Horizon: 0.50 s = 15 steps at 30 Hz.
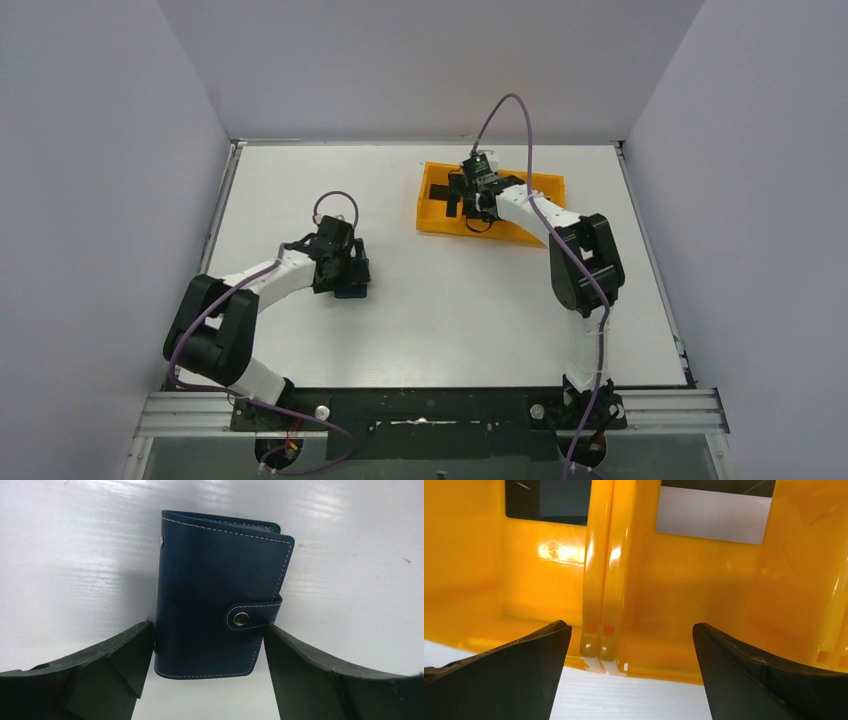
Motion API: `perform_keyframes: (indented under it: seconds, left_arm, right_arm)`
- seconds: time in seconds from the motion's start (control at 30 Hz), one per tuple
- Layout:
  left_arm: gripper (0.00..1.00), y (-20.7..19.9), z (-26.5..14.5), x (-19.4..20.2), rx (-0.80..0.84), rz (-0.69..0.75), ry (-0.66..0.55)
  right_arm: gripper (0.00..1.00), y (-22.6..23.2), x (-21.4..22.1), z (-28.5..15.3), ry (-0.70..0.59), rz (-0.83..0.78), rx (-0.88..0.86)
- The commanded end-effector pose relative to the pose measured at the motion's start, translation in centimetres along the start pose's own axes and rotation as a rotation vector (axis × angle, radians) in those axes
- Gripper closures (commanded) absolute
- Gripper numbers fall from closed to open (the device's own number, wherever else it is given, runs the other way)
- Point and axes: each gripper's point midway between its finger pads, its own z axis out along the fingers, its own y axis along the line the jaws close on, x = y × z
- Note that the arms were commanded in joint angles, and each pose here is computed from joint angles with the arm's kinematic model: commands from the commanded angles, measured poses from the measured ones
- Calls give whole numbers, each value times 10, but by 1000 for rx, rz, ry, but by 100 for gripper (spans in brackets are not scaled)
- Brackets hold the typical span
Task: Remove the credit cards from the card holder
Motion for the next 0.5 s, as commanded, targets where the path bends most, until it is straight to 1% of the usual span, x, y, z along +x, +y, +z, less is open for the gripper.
perform_keyframes:
  seconds: [0.0, 0.2, 0.47]
  left_arm:
    - [19, -3, -18, -5, 22, -9, -21]
    - [17, 0, -26, -12, 15, -18, -62]
    - [16, -2, -39, -23, 53, -40, -126]
  right_arm:
    - [2, -1, -23, 2, -59, -25, 56]
    - [3, 9, -4, 6, -22, -62, 58]
    - [4, 21, 22, -9, 1, -66, 48]
